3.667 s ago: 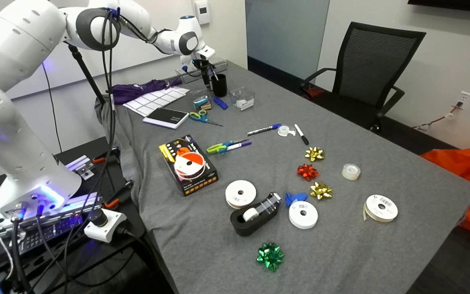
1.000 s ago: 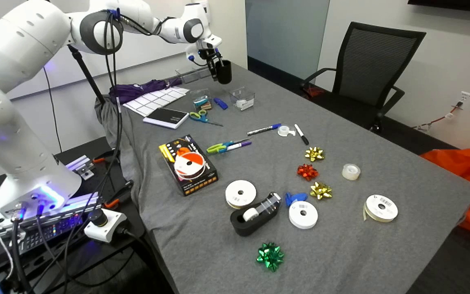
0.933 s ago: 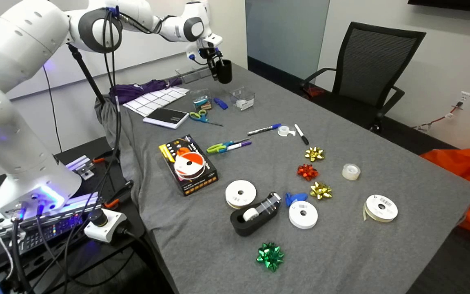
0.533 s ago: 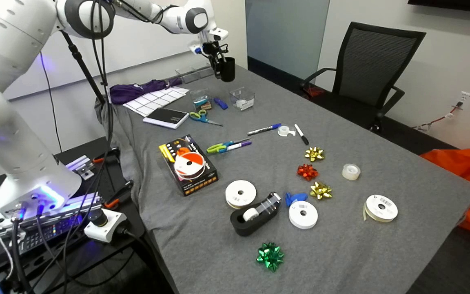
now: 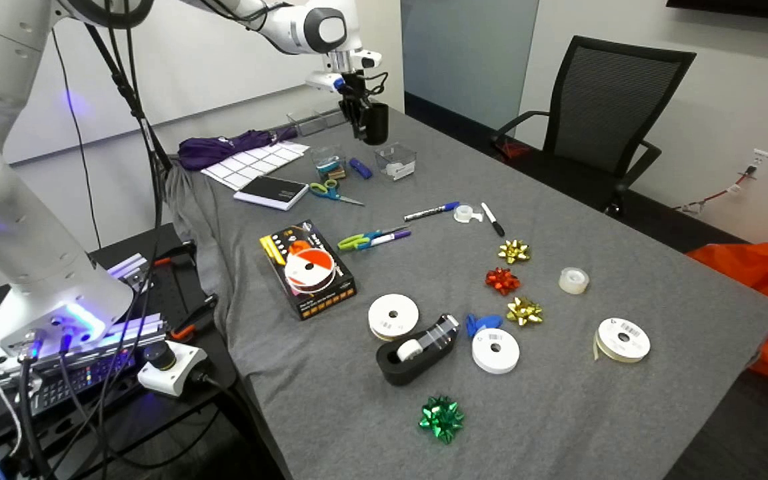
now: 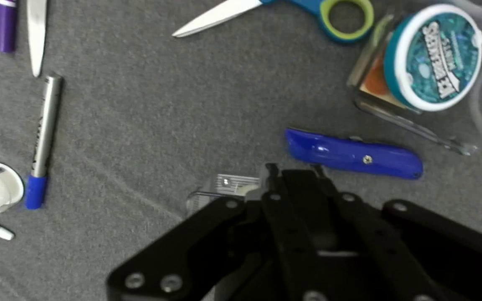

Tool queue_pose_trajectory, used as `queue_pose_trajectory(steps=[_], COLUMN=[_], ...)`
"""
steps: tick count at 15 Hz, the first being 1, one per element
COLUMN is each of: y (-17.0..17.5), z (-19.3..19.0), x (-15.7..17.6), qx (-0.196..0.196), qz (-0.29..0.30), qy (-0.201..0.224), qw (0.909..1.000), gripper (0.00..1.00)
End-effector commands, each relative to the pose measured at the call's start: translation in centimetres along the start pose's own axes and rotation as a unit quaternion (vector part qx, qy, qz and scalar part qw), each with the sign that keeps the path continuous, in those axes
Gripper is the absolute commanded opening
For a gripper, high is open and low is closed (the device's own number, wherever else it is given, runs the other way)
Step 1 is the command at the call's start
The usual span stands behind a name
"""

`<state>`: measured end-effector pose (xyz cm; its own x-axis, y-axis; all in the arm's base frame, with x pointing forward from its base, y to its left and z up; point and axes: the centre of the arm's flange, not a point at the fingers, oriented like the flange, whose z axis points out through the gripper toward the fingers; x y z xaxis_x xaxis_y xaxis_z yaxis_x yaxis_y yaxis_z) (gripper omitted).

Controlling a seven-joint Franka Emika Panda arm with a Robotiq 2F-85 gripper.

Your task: Pick up the black mug and move it to the right of the table in between the two scissors

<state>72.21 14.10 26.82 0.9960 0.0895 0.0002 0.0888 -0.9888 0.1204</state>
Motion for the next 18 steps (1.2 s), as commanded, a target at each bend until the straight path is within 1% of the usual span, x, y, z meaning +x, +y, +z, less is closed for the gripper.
queue_pose_trajectory(steps=[1,2,4,7,8,11,15,18], y=[3.1,1.6,2.5,2.4,2.3,3.5,5.9,8.1], z=[-1.0,0.3,0.4,0.2,0.3,2.0,5.3,6.0], x=[-4.2,-1.0,-1.7,-2.0,-2.1,-2.6,-3.3,-4.2], qx=[-0.005,-0.008,-0.009,-0.007,-0.007,0.001,-0.003,-0.004], qz=[-0.044,-0.021,-0.029,-0.033,-0.033,-0.040,-0.051,-0.074], qy=[0.007,-0.003,-0.005,-0.006,-0.006,0.004,0.025,0.037], qw=[0.9990,0.9998,0.9995,0.9994,0.9994,0.9992,0.9984,0.9966], gripper=[0.05,0.19,0.19,0.19,0.05,0.05,0.05,0.05])
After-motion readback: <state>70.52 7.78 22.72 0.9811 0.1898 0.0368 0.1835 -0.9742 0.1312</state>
